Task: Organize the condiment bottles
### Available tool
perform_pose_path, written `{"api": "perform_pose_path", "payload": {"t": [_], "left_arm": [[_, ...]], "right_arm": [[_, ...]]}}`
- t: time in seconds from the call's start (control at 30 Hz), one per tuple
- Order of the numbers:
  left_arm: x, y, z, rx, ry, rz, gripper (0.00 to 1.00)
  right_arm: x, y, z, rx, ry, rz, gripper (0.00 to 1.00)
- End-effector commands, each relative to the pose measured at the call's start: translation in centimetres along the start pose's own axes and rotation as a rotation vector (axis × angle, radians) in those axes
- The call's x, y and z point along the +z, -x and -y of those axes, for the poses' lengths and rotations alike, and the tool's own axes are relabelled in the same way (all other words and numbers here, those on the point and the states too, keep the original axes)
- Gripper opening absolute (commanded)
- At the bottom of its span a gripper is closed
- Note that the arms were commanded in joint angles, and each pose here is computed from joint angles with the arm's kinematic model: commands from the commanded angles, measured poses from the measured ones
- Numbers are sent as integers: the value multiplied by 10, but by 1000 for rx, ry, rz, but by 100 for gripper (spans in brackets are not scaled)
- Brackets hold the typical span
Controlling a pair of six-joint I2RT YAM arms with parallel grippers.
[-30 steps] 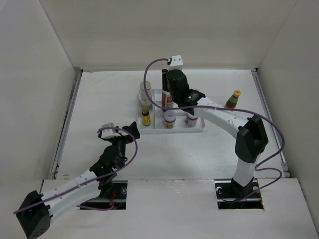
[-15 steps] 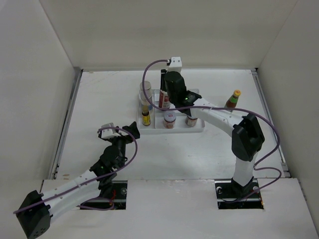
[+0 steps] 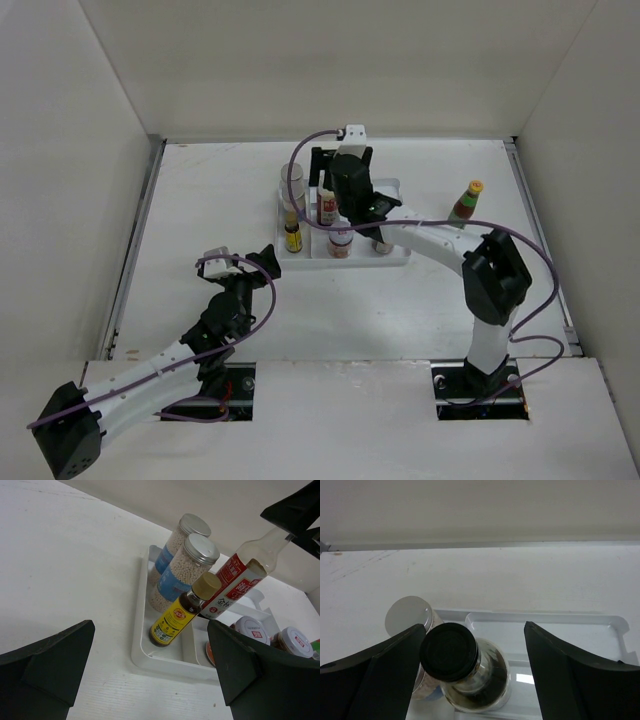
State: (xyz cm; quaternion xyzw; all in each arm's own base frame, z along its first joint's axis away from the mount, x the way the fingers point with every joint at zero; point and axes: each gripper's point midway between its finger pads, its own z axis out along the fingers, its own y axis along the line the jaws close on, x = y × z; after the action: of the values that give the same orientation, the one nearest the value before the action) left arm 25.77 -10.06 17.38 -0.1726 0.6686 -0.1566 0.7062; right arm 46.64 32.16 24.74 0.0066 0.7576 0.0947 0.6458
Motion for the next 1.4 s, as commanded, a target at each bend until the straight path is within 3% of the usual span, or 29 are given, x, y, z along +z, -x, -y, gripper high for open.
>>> {"api": "perform_pose_path", "payload": {"t": [0.0,0.17,0.27,0.37,0.43,0.5,0.77,0.93,1.17,1.3,1.37], "left_arm": [[2,9,3,-44,0,32,100],[2,8,2,-46,4,33,100],[2,9,2,-48,4,35,100],[2,9,1,-51,5,37,100],[2,10,1,-54,7,39,100],[2,11,-1,-56,12,44,100],[4,8,-5,-52,27,41,100],[4,5,-5,-53,24,34,100],[4,0,-4,-52,22,21,100],[4,1,-4,-55,20,22,100],[4,0,-3,-55,16,21,100]], "right_arm": [[-34,78,-7,117,56,156,92],[-87,120,37,149,44,222,100],[-110,128,107,169,-75,247,100],[-137,119,219,183,-364,261,100],[-151,103,280,184,-530,236,100],[-154,84,311,169,-589,172,100],[-119,31,333,116,-594,-15,100],[-95,17,336,87,-585,-37,98],[-73,2,344,59,-612,-71,75],[-66,1,351,49,-639,-68,66],[-64,7,355,26,-666,-47,56]]}}
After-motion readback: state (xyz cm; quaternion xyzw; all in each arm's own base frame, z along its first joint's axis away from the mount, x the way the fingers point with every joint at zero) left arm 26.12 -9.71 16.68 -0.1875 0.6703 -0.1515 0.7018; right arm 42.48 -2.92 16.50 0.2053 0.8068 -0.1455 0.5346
